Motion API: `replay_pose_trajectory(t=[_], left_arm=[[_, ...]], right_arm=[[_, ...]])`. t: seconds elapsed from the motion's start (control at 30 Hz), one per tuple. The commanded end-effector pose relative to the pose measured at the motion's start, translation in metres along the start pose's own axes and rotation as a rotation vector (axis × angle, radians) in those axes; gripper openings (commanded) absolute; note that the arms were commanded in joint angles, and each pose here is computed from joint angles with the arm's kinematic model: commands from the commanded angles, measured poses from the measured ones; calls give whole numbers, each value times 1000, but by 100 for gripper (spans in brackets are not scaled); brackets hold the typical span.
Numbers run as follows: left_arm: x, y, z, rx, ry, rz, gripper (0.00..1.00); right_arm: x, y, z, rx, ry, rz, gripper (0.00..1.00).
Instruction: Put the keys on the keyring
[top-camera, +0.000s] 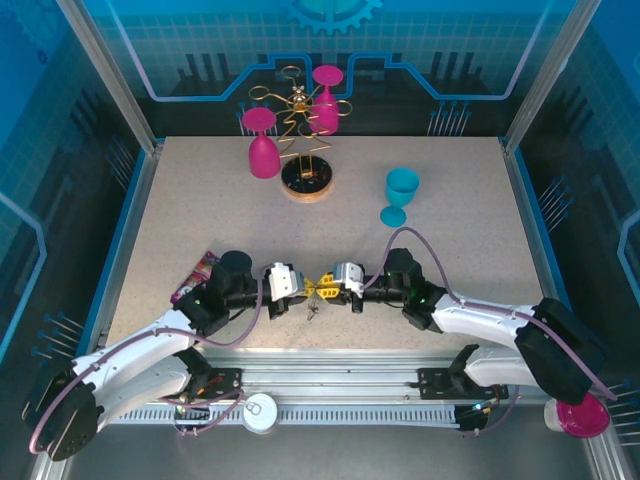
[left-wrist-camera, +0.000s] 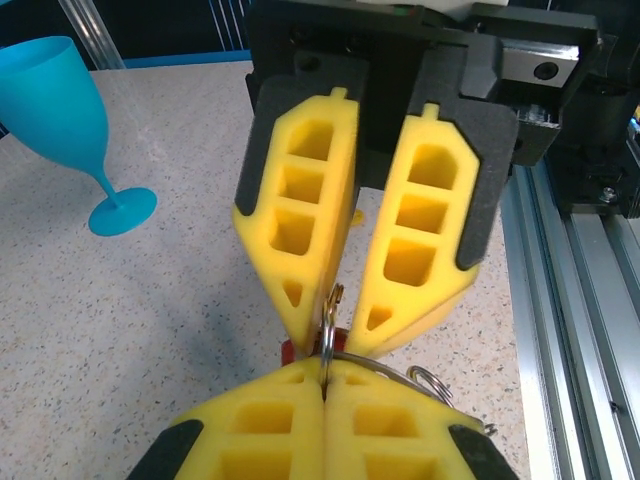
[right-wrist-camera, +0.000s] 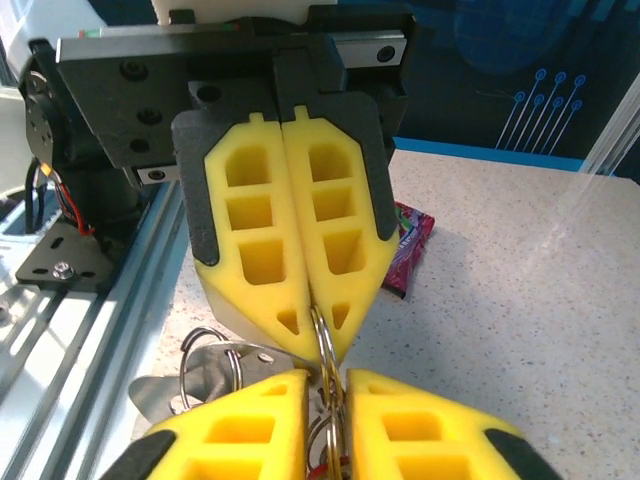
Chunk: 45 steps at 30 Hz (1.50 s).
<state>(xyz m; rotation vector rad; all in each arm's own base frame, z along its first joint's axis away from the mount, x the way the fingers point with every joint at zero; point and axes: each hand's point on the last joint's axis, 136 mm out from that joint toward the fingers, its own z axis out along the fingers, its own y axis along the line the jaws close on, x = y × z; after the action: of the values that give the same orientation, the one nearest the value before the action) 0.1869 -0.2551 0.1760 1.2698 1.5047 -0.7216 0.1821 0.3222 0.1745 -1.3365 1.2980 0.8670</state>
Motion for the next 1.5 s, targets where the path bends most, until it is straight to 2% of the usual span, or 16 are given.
replay_pose_trajectory(t=[0.0,0.03,0.1,0.17,0.2,0.33,0.47,0.57,0.9,1.1,1.23,1.3,1.4,1.47], left_arm=[[-15,-6,-1,43,-67,4,0],[-15,-5,-1,42,-65,2,0],[-12,-2,0,22,-49,-5,1],[-11,6,-1,-22,-27,-8,27],[-11,9,-2,-38,-17,-2,32],[-11,10,-7,-36,47,30,34],[-13,8,-10,-15,77,48,32],[-15,8,-9,-5,78,52,29],[-3,4,-5,29,134,57,24],[-10,5,-1,37,101,51,14],[-15,5,0,44,78,49,1],[-17,5,-1,42,63,50,0],[-22,4,-3,29,11,47,0],[-28,0,-4,32,-43,39,0]], right_arm=[[-8,-1,1,-10,-36,-15,6],[-9,-1,1,-12,-38,-17,1],[-12,-1,0,-16,-35,-22,0],[-11,-1,-2,-16,-8,-28,0],[-10,-2,-2,-12,13,-37,0],[3,-4,-3,11,184,-93,0],[12,-5,-2,25,327,-157,0],[8,-4,1,17,359,-176,0],[-13,-1,6,1,300,-169,0],[-19,1,11,-11,281,-171,0],[-24,2,13,-10,256,-169,0],[-28,1,10,8,222,-152,0],[-32,-9,-4,52,129,-78,18],[-32,-17,-14,69,64,-17,23]])
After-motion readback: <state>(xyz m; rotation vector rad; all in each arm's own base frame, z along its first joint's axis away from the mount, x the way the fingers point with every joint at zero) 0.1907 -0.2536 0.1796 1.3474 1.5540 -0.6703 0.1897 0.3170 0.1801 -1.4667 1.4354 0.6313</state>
